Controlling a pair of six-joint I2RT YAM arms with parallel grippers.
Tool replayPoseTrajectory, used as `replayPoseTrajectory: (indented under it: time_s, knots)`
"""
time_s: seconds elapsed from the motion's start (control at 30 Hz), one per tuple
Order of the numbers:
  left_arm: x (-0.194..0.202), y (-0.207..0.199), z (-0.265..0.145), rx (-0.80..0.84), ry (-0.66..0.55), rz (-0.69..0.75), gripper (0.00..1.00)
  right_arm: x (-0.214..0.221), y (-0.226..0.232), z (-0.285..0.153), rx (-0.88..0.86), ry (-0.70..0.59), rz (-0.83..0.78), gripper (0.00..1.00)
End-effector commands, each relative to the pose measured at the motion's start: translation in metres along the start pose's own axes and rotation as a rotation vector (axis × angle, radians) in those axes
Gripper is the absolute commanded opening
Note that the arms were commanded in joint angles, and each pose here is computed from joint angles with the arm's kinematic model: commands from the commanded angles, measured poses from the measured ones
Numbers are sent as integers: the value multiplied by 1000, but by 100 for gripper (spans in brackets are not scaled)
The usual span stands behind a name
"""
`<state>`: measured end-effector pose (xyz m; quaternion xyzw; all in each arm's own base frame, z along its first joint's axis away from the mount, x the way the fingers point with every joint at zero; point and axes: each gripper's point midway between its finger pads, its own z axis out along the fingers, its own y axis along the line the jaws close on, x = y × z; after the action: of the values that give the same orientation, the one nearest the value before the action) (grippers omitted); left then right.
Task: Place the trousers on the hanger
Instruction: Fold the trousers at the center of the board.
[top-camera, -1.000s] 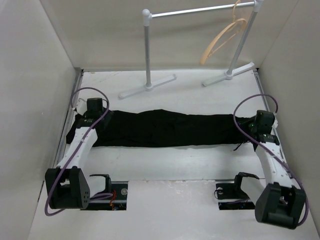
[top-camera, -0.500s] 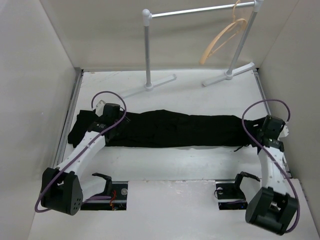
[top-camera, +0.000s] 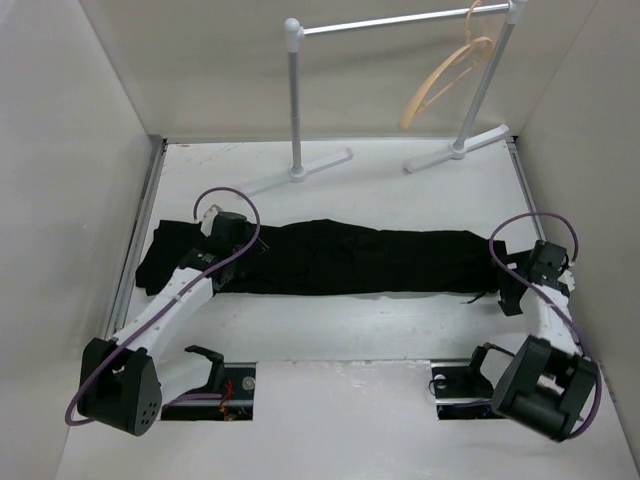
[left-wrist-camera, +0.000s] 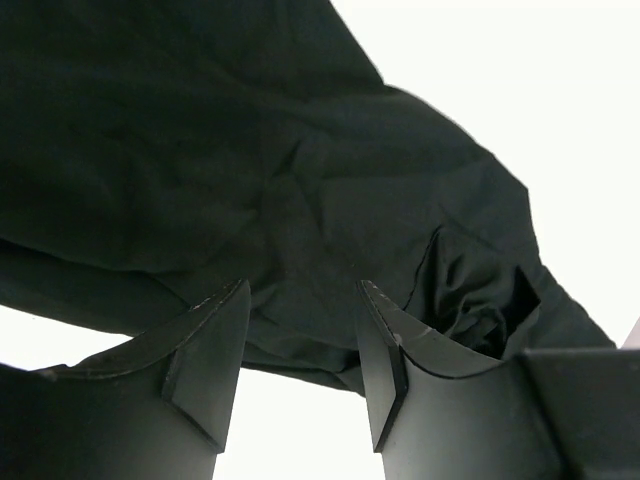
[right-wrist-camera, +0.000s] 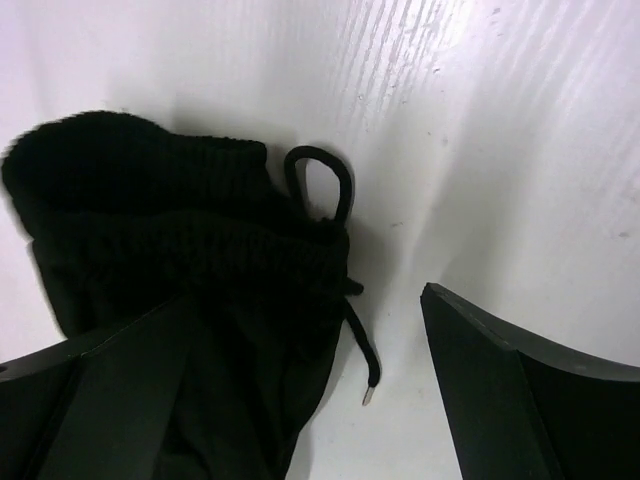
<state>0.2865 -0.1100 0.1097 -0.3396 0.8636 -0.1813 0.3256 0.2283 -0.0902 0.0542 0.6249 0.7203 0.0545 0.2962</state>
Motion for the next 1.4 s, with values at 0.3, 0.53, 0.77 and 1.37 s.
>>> replayPoseTrajectory:
  time_s: [0.3,0.53,0.77,1.37]
  knots:
    - [5,10,-7,15,-5,-4,44,-4,45,55,-65,58,17,68]
    - [-2,16,-17,-1,-29,-7,43,-58,75,3,-123,-157,27,19]
    - [11,-10,-30,23,2,82,43,-118,139,-135,-374,-396,-30,20]
    - [-14,-4,-76,6,-92,88,44,2,285,-319,-903,-292,-501,23]
